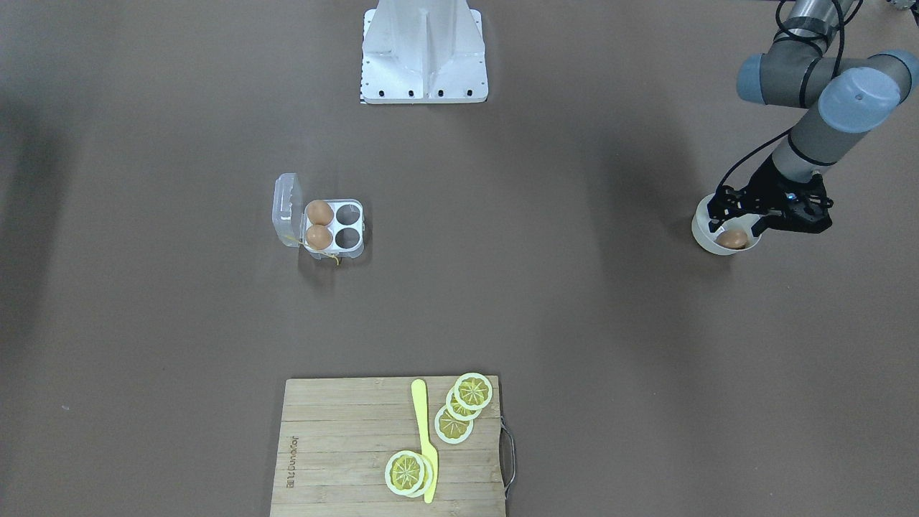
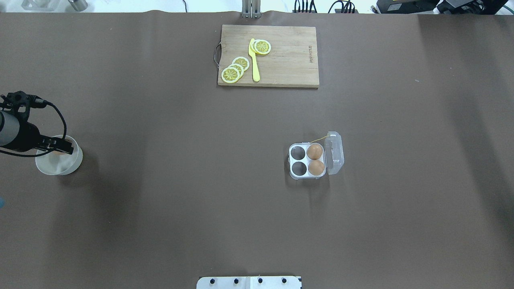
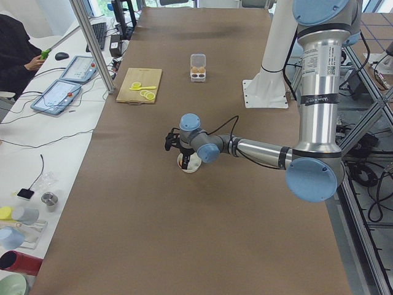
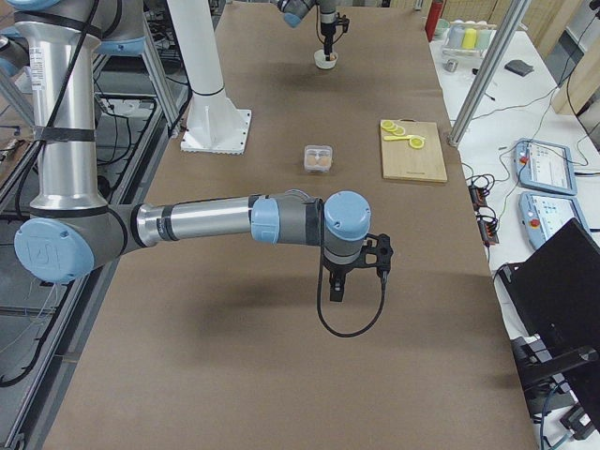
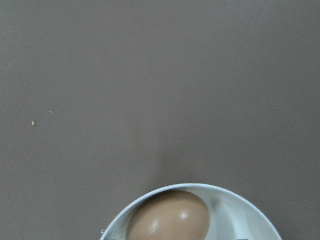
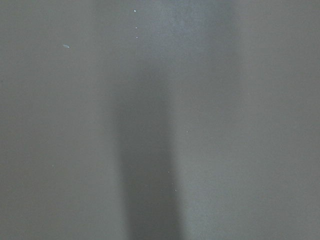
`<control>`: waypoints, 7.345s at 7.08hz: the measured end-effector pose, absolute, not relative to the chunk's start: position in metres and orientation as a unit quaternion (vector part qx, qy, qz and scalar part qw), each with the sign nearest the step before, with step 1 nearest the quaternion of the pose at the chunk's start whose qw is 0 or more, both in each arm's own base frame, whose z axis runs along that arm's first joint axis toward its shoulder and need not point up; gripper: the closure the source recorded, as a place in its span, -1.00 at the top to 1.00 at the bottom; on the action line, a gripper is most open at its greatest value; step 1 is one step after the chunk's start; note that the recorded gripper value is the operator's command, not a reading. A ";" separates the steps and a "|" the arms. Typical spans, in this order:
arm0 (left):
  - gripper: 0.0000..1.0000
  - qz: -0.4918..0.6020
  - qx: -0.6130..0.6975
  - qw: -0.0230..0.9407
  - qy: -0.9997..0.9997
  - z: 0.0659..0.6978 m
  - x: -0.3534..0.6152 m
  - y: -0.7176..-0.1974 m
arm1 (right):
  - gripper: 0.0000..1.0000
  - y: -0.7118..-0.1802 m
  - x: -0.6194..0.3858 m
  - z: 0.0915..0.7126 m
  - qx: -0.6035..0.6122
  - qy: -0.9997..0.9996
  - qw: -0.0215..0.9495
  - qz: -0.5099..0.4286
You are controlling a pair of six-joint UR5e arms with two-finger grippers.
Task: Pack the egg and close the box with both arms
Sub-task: 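Lower the left gripper into the bowl and close on the brown egg, then lift the brown egg out of the white bowl with the left gripper, then carry the egg with the left gripper over the clear egg box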
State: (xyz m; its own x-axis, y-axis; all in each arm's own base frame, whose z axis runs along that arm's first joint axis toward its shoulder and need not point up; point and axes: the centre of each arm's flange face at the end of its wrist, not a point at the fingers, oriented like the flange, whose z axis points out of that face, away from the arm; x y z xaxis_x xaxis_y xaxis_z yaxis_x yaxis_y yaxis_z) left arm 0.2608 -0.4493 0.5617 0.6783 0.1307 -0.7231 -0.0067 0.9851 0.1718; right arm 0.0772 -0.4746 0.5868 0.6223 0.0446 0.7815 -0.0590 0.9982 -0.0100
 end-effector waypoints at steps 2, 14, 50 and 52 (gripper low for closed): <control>0.69 0.040 0.079 0.913 0.399 0.563 0.265 -0.449 | 1.00 -0.476 0.077 0.589 0.008 -0.434 0.901 0.028; 0.15 0.045 0.090 0.911 0.400 0.560 0.251 -0.430 | 1.00 -0.479 0.076 0.586 0.009 -0.434 0.900 0.026; 0.09 0.041 0.103 0.906 0.409 0.546 0.251 -0.445 | 1.00 -0.482 0.076 0.586 0.009 -0.434 0.900 0.026; 0.09 0.046 0.118 0.896 0.425 0.518 0.238 -0.431 | 1.00 -0.482 0.076 0.587 0.009 -0.434 0.900 0.026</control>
